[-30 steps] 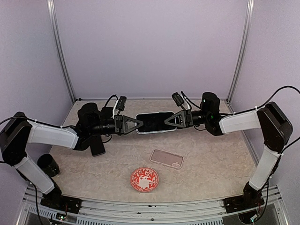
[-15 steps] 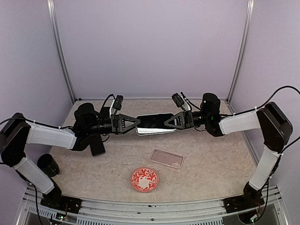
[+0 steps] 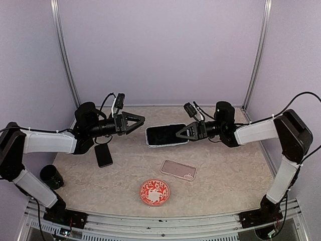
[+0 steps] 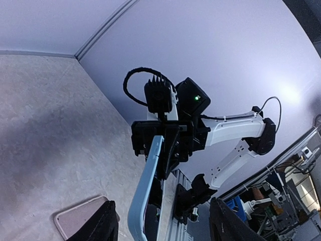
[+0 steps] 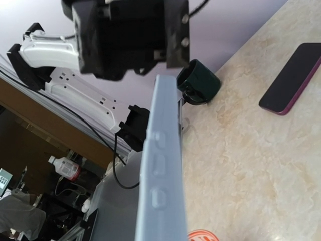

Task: Put the phone into the phone case
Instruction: Pass from the left arm to the right, then press the phone at the top left corner of the phone case.

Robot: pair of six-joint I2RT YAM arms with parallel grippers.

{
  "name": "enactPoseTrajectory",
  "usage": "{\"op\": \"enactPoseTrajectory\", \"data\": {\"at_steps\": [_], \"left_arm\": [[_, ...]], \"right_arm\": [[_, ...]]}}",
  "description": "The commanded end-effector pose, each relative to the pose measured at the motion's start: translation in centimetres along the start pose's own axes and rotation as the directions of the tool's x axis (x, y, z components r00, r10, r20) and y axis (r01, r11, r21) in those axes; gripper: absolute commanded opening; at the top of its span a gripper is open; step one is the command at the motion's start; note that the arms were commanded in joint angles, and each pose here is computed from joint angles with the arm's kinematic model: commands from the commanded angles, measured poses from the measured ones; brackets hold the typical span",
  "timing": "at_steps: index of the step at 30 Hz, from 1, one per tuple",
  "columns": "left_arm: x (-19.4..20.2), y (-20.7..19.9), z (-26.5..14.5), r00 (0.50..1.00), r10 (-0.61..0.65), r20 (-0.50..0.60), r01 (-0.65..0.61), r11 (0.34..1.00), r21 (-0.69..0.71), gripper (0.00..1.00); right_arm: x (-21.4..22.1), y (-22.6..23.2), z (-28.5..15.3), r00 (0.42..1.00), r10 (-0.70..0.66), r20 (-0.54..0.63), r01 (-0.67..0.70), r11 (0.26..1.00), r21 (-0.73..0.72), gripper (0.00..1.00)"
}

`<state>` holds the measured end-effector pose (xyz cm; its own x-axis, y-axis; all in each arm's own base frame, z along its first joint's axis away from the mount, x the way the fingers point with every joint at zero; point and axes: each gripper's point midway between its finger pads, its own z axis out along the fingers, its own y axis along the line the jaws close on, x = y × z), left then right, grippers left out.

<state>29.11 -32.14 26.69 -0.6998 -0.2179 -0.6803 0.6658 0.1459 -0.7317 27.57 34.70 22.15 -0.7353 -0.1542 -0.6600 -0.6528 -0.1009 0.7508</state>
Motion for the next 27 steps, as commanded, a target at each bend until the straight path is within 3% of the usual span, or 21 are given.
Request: {"op": "enactPoseTrajectory", "data": {"at_steps": [1, 11, 14, 22, 27], "left_arm": [[0.6, 1.6, 1.4, 0.996, 0.024, -0.083, -0.032, 0.995, -0.091, 0.61], [3.5, 2.1, 3.8, 0.974, 0.031, -0.224, -0.055, 0.993, -0.101, 0.56], [3.5, 2.2, 3.9, 0.973, 0.037, -0.229, -0.064, 0.992, -0.110, 0.45], [3.2, 1.4, 3.7, 0.976, 0.054, -0.211, -0.071, 0.995, -0.071, 0.02], [2.7, 0.1, 2.5, 0.984, 0.014, -0.177, -0.008, 0.999, 0.035, 0.00]], "right_arm": [[-0.6, 0.9, -0.3, 0.998, -0.064, -0.001, 0.064, 0.998, -0.020, 0.00], [-0.8, 0.7, -0.2, 0.998, -0.058, 0.002, 0.058, 0.998, -0.010, 0.00], [-0.8, 0.7, -0.2, 0.998, -0.059, 0.003, 0.059, 0.998, -0.009, 0.00], [-0.3, 0.3, -0.2, 0.997, -0.074, -0.015, 0.074, 0.997, -0.004, 0.00], [0.2, -0.9, -0.6, 0.997, -0.071, -0.029, 0.071, 0.997, 0.002, 0.00]]}}
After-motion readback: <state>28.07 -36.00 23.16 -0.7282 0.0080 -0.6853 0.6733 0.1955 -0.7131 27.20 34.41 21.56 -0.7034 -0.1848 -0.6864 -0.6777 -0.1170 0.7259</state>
